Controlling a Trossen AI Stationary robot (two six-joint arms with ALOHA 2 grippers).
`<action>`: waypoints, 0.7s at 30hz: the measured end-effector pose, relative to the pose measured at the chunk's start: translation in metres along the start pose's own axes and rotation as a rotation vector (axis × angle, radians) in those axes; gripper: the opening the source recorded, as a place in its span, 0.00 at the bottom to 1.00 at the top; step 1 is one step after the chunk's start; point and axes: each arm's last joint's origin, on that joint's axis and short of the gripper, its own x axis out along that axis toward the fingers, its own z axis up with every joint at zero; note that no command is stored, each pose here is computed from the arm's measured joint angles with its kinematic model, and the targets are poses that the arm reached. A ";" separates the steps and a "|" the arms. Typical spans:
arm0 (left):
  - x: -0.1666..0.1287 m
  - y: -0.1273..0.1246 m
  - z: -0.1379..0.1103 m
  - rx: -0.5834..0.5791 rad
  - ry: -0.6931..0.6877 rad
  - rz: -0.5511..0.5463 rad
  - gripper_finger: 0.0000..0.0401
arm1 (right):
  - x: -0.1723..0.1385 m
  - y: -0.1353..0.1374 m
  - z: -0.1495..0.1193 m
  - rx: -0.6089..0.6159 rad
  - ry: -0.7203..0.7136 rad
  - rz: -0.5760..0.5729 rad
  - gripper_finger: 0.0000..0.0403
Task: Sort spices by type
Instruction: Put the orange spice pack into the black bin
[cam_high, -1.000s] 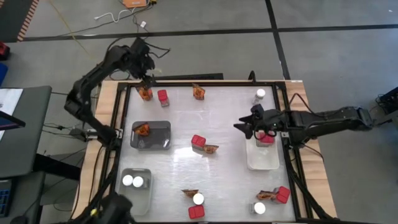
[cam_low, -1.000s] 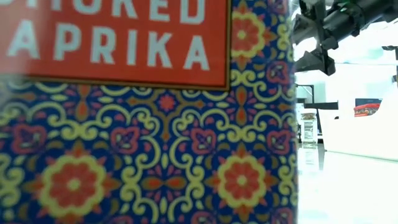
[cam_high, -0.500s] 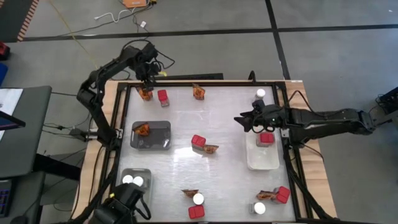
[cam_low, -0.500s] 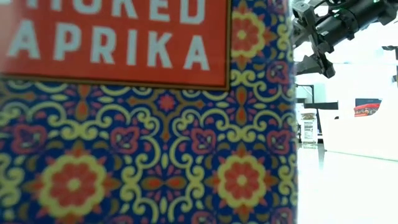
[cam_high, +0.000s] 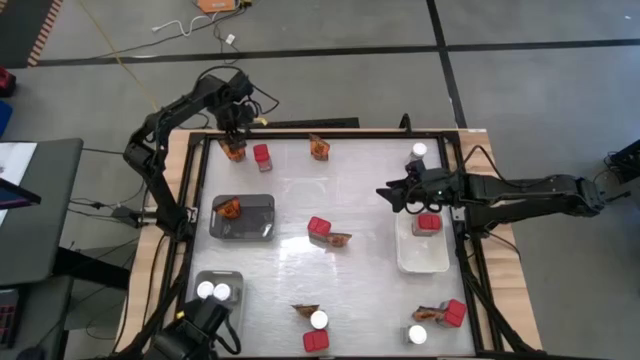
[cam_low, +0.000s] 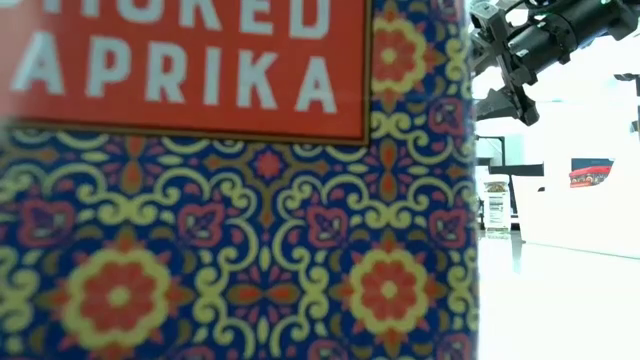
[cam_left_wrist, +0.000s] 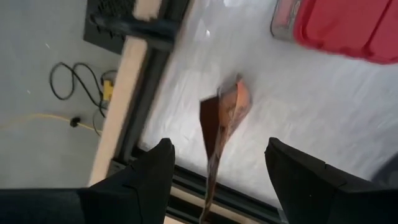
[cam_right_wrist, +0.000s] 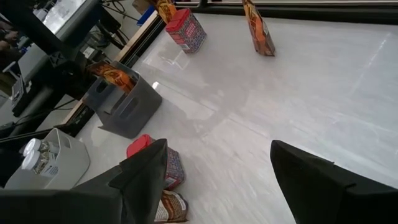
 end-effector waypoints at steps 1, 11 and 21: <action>0.004 -0.001 -0.001 0.001 0.014 -0.006 0.59 | 0.000 0.000 0.000 -0.003 0.000 0.000 0.77; 0.017 -0.005 -0.004 -0.062 0.049 -0.011 0.36 | 0.000 0.000 0.000 -0.006 0.003 0.002 0.77; 0.014 -0.009 -0.009 -0.128 0.108 -0.016 0.01 | 0.000 0.000 0.000 -0.007 0.006 0.005 0.77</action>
